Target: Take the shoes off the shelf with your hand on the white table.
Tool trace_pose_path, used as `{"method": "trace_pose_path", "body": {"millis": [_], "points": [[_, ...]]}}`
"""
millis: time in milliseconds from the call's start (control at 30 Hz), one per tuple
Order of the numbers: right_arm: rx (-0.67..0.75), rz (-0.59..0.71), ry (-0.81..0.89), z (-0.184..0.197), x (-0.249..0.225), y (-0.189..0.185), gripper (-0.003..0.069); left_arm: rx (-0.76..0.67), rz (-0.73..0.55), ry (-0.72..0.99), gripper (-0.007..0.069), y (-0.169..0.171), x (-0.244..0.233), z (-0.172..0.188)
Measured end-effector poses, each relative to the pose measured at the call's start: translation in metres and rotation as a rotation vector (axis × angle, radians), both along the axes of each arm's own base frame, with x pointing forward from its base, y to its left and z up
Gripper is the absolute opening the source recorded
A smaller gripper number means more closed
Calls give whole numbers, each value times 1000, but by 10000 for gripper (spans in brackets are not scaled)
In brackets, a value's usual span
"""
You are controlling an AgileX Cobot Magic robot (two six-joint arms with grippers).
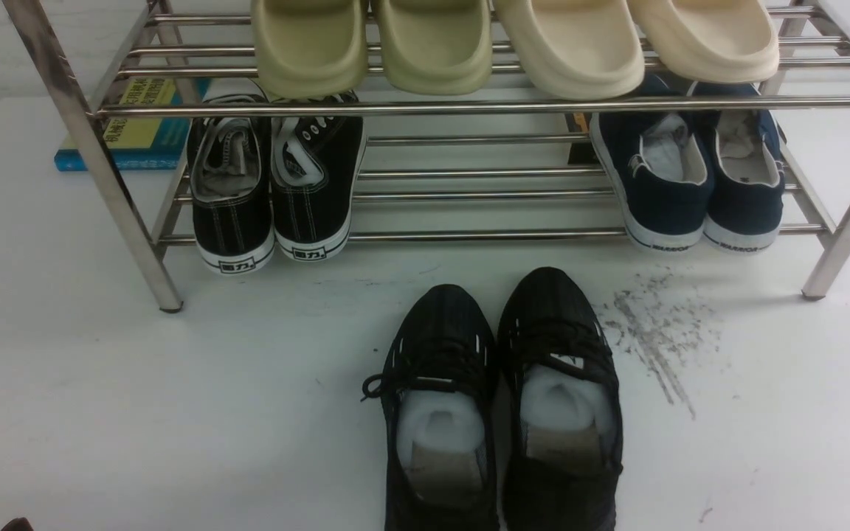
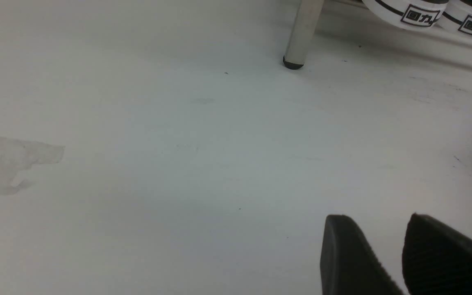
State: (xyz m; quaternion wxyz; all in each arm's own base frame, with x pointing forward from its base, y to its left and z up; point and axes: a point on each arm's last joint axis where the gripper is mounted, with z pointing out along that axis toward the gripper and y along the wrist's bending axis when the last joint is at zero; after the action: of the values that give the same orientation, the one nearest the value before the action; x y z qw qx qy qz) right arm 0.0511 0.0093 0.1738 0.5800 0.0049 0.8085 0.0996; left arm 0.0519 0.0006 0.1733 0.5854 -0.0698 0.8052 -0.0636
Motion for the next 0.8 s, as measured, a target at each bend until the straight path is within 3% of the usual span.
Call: {"method": "trace_pose_path", "body": {"millis": [800], "points": [[0, 0, 0, 0, 0, 0, 123, 0, 0, 0, 242, 0, 0, 0]]}}
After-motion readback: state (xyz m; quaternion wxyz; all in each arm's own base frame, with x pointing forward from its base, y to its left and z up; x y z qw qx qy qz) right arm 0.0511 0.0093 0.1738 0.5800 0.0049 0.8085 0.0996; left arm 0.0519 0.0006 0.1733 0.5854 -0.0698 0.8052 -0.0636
